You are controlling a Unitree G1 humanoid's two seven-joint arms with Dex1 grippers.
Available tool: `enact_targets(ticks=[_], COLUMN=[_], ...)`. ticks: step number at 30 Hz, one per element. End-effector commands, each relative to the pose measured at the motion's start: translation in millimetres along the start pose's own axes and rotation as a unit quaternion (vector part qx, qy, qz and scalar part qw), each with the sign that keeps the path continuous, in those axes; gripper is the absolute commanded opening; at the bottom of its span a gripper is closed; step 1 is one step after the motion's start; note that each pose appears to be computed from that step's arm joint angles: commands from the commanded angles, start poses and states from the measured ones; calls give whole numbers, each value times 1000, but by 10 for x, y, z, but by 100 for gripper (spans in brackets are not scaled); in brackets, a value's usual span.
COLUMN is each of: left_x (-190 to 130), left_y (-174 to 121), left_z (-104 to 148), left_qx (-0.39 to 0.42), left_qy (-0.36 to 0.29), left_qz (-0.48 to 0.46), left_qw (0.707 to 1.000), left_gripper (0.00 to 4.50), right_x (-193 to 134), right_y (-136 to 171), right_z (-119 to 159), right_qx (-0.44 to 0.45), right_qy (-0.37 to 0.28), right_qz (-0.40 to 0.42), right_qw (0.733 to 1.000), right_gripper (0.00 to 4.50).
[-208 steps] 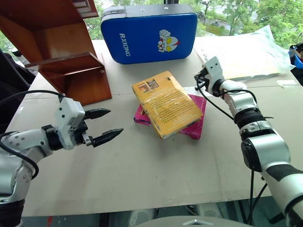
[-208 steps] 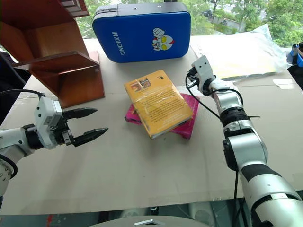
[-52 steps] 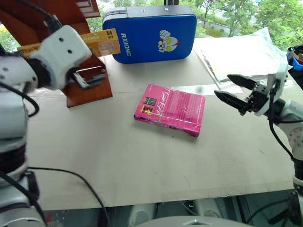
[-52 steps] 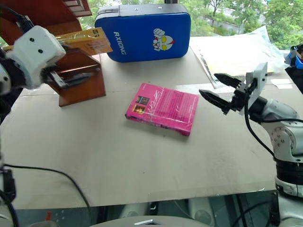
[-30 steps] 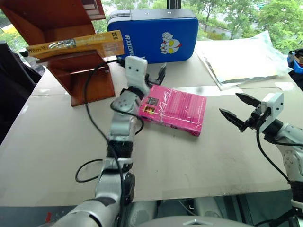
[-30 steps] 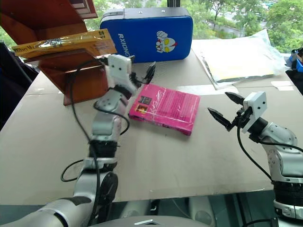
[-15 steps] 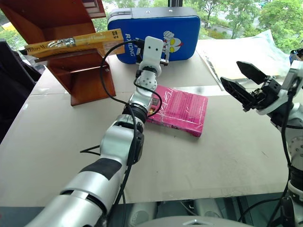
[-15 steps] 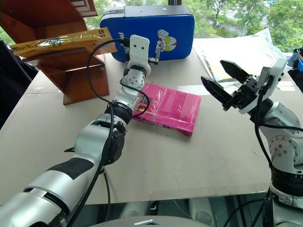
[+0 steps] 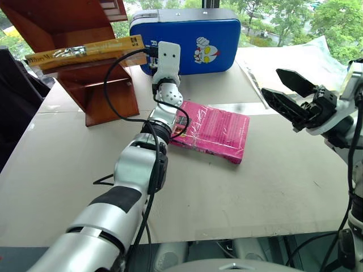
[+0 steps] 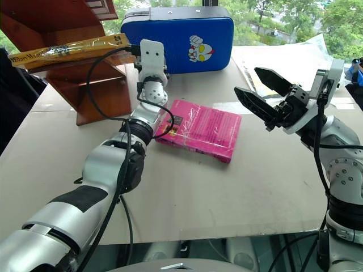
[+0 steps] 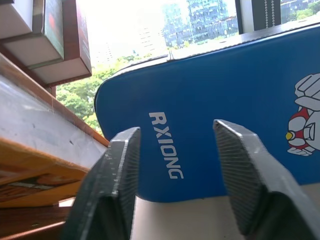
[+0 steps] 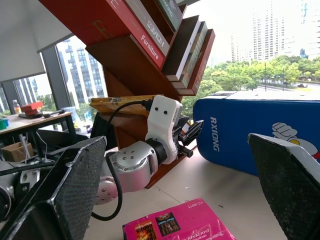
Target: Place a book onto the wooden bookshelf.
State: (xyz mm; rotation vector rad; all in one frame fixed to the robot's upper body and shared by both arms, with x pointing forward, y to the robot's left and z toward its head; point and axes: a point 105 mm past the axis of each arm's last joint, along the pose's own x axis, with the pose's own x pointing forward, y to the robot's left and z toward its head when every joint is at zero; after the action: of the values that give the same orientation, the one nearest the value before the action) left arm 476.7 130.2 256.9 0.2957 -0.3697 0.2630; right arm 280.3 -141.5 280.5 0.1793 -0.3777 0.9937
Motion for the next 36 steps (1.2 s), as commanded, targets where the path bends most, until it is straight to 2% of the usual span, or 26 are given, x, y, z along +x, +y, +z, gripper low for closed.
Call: enact_targets(ticks=[1, 2, 17, 23, 29, 32, 34, 36], left_x=[72, 73, -10, -14, -17, -24, -31, -47], left_y=[74, 94, 452, 358, 145, 45, -4, -56], left_z=[238, 234, 182, 166, 108, 122, 120, 107], left_qx=[-1, 2, 20, 23, 2, -12, -18, -21], left_qy=[-38, -38, -55, -53, -30, -28, -27, -28], left_qz=[16, 21, 157, 130, 69, 40, 22, 1], left_qw=[999, 999, 986, 990, 997, 999, 999, 999], left_gripper=[43, 4, 4, 4, 4, 85, 164, 268], right_x=[10, 9, 16, 20, 20, 20, 20, 16], right_y=[29, 27, 5, 5, 9, 6, 2, -3], right_z=[115, 113, 92, 88, 72, 60, 53, 45], right_qx=[-20, -21, -29, -29, -32, -32, -32, -32], right_qy=[-10, -10, -4, -2, 2, 3, 4, 6], right_qz=[8, 8, 2, 4, 4, 2, 2, 0], right_qw=[1000, 1000, 1000, 1000, 999, 999, 999, 999], right_gripper=[450, 450, 450, 450, 450, 450, 450, 450])
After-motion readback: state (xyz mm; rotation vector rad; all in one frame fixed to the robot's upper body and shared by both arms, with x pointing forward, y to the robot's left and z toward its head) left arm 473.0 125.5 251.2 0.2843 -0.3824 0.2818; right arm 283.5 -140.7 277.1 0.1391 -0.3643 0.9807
